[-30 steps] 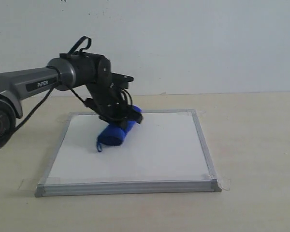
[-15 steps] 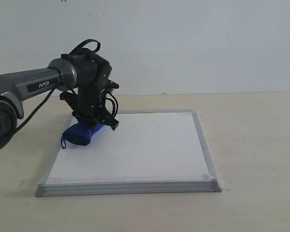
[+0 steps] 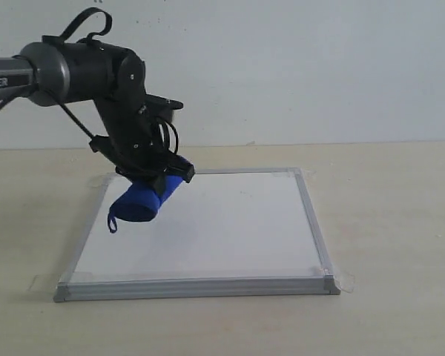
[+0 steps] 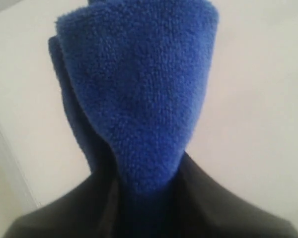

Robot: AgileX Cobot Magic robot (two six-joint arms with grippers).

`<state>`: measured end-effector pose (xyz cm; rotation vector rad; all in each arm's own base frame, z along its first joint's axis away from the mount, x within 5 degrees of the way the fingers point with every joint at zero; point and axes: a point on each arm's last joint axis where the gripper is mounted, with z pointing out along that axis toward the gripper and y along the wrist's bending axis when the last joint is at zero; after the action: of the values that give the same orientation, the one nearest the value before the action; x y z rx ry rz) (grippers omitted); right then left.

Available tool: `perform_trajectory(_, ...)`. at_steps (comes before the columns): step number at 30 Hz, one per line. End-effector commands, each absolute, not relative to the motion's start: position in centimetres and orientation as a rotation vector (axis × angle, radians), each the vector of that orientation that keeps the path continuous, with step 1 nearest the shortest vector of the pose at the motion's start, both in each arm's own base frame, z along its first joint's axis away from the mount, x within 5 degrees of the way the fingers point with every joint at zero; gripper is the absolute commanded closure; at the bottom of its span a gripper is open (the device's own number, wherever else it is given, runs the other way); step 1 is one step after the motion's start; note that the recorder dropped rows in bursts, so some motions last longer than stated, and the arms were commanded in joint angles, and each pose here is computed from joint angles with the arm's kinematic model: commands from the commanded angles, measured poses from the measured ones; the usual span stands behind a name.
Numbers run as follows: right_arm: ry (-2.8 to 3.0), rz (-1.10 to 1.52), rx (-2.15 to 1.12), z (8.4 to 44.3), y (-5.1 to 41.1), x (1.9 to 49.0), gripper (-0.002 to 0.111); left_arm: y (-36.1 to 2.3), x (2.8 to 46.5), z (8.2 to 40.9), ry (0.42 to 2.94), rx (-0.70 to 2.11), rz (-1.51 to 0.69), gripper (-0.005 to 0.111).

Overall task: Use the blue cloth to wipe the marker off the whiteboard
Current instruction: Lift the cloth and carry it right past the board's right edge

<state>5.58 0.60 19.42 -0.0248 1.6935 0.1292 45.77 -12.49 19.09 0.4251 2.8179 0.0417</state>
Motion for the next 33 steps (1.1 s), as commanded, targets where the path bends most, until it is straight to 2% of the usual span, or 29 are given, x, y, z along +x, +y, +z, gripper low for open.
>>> perform_trajectory(1, 1.684, 0.123, -0.027, 19.5, 0.6, 5.6, 0.108, -13.1, 42.5, 20.0, 2.736, 0.415, -0.168, 0.103)
perform_trajectory(5, 1.684, 0.123, -0.027, 19.5, 0.6, 5.6, 0.108, -13.9, 38.7, 20.2, 2.629, 0.332, -0.45, 0.103)
perform_trajectory(7, 1.684, 0.123, -0.027, 19.5, 0.6, 5.6, 0.108, -15.9, 36.6, 19.8, 2.554, 0.322, -0.692, 0.103)
perform_trajectory(10, 1.684, 0.123, -0.027, 19.5, 0.6, 5.6, 0.108, -19.6, 35.2, 19.9, 2.472, 0.359, -0.854, 0.103)
perform_trajectory(13, 1.684, 0.123, -0.027, 19.5, 0.6, 5.6, 0.108, -23.8, 34.3, 20.7, 2.327, 0.295, -0.835, 0.103)
perform_trajectory(15, 1.684, 0.123, -0.027, 19.5, 0.6, 5.6, 0.108, -24.6, 34.7, 21.5, 2.287, 0.138, -0.864, 0.103)
perform_trajectory(19, 1.684, 0.123, -0.027, 19.5, 0.6, 5.6, 0.108, -26.0, 35.4, 21.7, 2.29, 0.058, -1.028, 0.103)
perform_trajectory(26, 1.684, 0.123, -0.027, 19.5, 0.6, 5.6, 0.108, -28.3, 38.1, 19.0, 2.298, -0.158, -1.18, 0.103)
perform_trajectory(33, 1.684, 0.123, -0.027, 19.5, 0.6, 5.6, 0.108, -32.0, 39.6, 16.7, 2.29, -0.121, -1.197, 0.103)
